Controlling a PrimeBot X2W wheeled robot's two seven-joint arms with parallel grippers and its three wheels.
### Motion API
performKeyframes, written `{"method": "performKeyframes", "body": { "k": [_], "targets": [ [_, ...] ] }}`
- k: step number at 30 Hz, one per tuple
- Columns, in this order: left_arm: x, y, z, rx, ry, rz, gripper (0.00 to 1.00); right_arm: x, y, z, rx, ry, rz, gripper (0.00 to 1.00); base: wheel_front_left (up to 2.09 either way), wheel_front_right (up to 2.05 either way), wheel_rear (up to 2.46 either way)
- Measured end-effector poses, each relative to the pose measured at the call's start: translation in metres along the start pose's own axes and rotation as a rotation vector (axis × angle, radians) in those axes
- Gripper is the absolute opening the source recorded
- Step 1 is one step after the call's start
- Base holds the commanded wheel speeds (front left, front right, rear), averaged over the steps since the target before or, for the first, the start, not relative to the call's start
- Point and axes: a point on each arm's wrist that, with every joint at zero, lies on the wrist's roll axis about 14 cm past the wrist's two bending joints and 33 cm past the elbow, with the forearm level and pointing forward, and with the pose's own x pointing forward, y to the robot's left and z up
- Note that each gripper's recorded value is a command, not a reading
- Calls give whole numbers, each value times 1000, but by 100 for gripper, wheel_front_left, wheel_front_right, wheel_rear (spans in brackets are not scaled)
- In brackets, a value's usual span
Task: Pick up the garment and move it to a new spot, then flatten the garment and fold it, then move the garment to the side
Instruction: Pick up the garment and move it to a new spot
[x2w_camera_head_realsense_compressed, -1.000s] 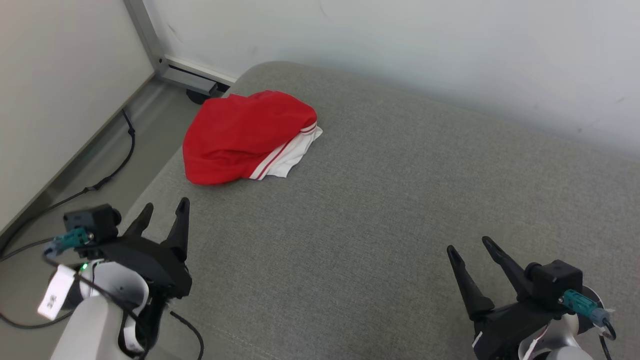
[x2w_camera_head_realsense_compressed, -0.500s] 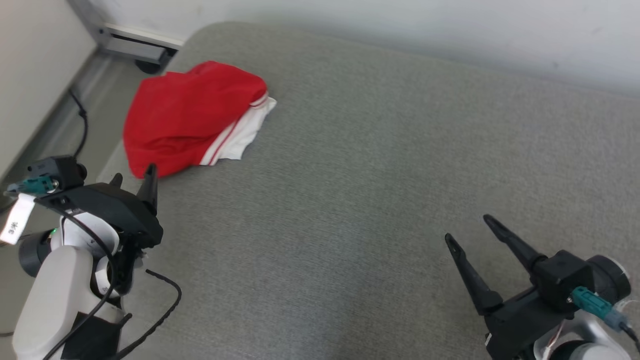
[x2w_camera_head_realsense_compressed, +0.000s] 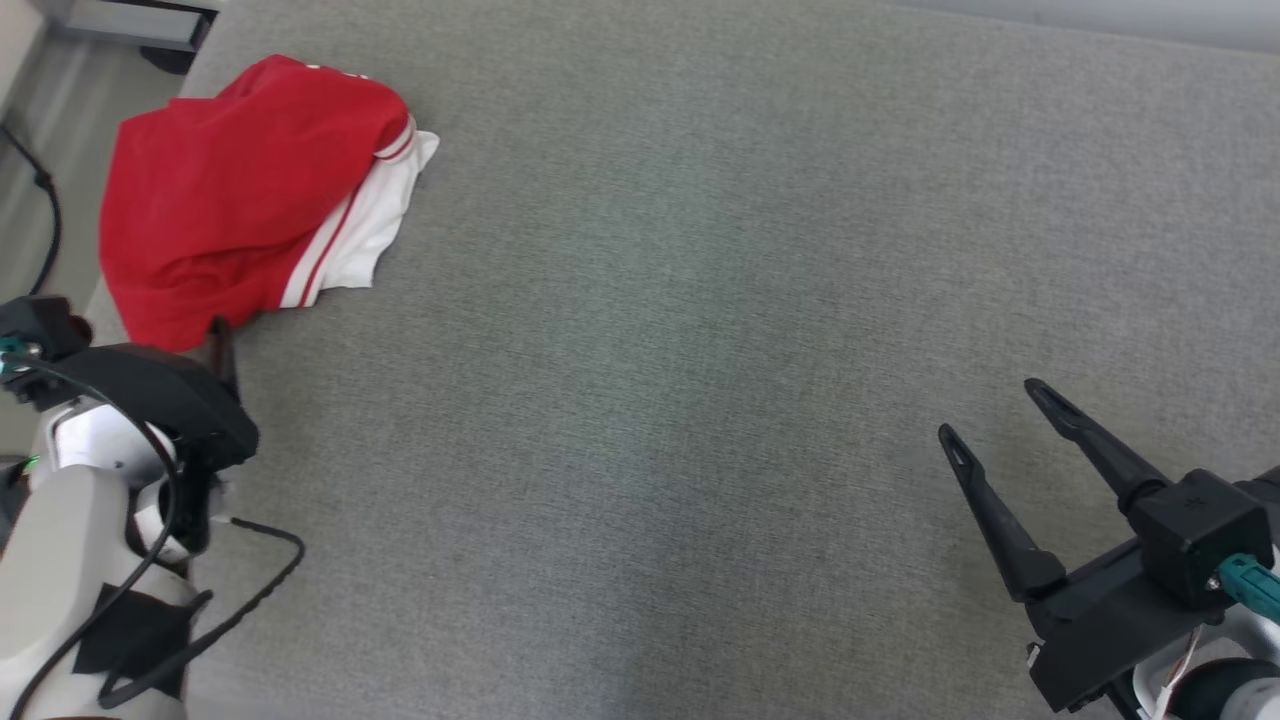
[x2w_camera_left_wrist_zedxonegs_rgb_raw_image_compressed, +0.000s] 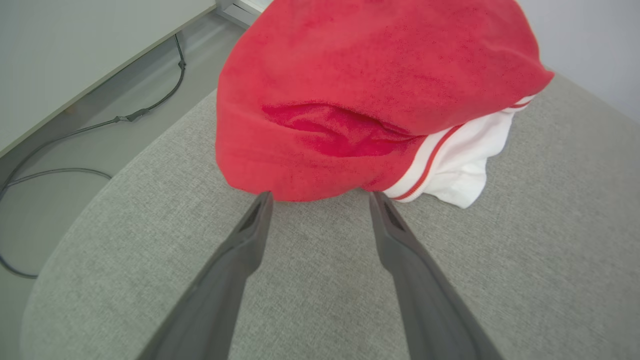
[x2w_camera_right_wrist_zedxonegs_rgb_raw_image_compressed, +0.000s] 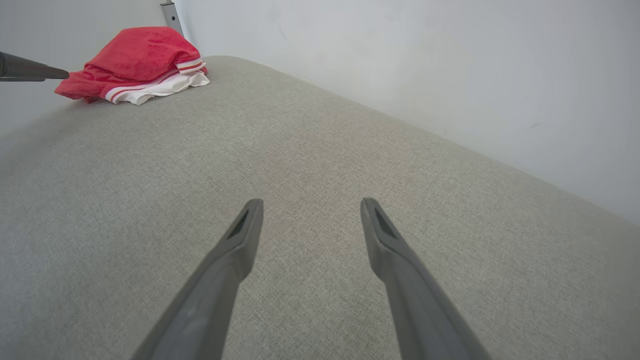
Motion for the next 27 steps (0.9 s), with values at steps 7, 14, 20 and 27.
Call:
{"method": "performKeyframes", "body": {
  "k": [7, 14, 20, 27],
  "targets": [
    [15, 18, -7, 29, 18, 69, 100, -13, -16, 0, -19, 30, -54, 100, 0, 0, 0],
    [23, 30, -10, 32, 27, 102, 100, -25, -22, 11, -28, 27, -82, 100, 0, 0, 0],
    [36, 18, -14, 35, 33, 86, 100, -40, -31, 8, -26, 60, -126, 100, 0, 0, 0],
    [54, -1, -24, 41, 51, 67, 70, -46, -45, 4, -25, 87, -169, 100, 0, 0, 0]
  ]
}}
